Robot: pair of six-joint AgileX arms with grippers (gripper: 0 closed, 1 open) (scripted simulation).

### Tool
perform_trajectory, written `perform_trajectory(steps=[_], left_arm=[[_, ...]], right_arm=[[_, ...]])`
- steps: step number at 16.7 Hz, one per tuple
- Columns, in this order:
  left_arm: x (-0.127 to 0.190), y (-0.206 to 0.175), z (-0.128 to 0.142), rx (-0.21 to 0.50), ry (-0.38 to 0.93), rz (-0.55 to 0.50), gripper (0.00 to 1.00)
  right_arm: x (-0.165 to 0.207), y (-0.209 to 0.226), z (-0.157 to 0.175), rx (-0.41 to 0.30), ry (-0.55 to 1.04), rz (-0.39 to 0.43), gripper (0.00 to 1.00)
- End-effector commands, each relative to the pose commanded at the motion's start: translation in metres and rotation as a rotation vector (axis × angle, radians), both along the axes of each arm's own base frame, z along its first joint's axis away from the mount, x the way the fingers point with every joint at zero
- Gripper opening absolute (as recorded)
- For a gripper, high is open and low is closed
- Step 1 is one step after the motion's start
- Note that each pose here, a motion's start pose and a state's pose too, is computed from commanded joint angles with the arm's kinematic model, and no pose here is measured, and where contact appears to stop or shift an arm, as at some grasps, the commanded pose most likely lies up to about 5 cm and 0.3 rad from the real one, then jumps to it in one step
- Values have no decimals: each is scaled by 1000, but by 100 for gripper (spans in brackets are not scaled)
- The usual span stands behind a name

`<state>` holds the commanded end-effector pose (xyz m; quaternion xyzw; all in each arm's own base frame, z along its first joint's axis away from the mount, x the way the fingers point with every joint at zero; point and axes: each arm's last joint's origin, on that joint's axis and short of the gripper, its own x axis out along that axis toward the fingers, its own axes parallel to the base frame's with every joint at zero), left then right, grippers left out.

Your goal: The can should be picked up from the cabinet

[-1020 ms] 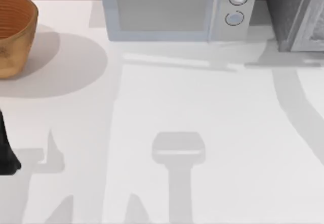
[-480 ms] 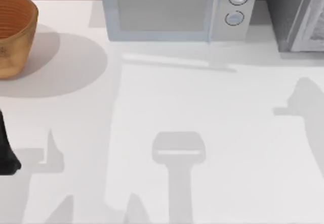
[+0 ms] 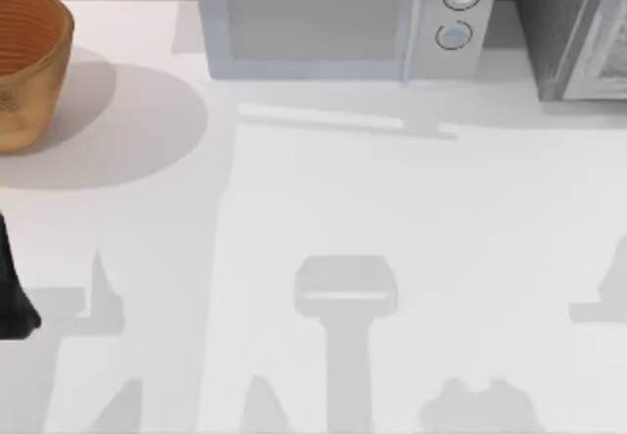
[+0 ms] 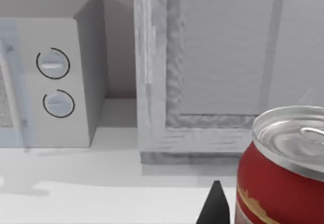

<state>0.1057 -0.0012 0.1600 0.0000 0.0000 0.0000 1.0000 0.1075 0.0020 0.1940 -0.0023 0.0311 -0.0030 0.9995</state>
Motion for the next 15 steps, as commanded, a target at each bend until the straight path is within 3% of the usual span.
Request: perform_trajectory(steps=[5,11,15], left_arm=[[0,0,0,0,0,0,100],[0,0,0,0,0,0,100],[0,0,0,0,0,0,100]], right_arm=[[-2,-3,-34,5,-62,6,0],[-1,-3,-35,6,-53,10,0],[5,-3,-24,6,-43,59,0]])
